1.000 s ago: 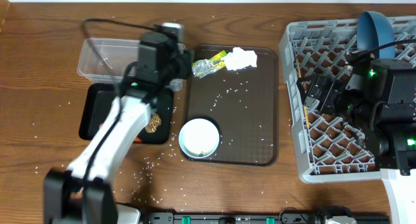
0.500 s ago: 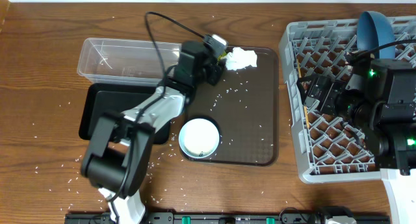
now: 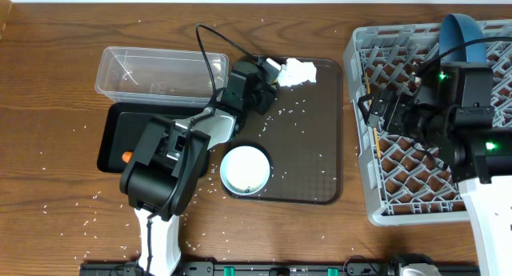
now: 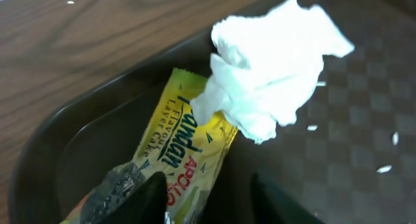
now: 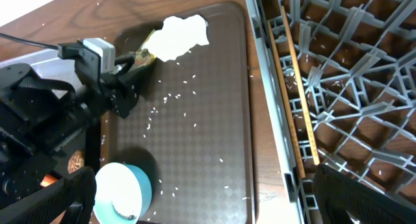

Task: Sort waste into correct bins and load items into the dishwasher rack
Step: 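Move the left gripper to the yellow snack wrapper and grasp it, then carry the wrapper to the clear plastic bin and release it, then move the left gripper to the white tissue and grasp it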

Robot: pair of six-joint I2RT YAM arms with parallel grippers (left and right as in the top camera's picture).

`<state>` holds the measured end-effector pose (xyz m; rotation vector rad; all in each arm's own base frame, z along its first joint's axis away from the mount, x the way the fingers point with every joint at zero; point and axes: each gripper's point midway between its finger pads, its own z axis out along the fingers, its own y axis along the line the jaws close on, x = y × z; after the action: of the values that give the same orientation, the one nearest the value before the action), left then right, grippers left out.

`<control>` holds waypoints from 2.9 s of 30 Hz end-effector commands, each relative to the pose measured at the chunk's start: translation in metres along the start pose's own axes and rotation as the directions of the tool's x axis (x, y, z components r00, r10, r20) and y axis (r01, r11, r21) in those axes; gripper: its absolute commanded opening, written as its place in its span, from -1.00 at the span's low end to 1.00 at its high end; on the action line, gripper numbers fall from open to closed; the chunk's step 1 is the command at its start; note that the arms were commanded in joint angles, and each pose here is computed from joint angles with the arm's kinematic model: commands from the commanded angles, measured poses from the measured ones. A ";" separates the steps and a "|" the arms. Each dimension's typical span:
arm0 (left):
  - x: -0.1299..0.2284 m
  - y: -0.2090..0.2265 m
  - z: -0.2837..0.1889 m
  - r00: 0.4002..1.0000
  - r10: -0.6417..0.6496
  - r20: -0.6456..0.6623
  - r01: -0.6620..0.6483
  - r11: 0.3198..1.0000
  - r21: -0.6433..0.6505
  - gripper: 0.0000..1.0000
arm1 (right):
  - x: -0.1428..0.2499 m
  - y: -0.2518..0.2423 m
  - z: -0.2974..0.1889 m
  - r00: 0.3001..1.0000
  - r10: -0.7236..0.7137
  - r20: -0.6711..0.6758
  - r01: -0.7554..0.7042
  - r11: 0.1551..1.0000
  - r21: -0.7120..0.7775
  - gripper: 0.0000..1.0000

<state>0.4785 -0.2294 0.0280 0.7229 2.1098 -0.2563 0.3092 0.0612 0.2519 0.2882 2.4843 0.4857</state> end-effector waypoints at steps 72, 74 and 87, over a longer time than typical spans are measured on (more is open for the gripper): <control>-0.073 0.001 -0.099 0.984 0.161 0.074 -0.165 0.985 0.057 -0.07 | 0.000 -0.004 -0.003 1.000 0.003 -0.007 -0.003 1.000 -0.001 0.99; -0.074 -0.010 -0.079 0.978 0.180 0.105 -0.188 0.980 0.066 -0.07 | 0.000 -0.005 -0.003 1.000 0.003 -0.008 -0.003 1.000 -0.001 0.98; -0.032 -0.028 0.009 0.978 0.116 0.172 -0.130 0.988 0.078 -0.04 | 0.005 -0.006 -0.003 1.000 0.005 -0.026 -0.005 1.000 0.006 0.98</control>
<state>0.4815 -0.2669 0.0542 0.8995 1.8712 -0.2876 0.3022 0.0631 0.2470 0.2849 2.5209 0.4969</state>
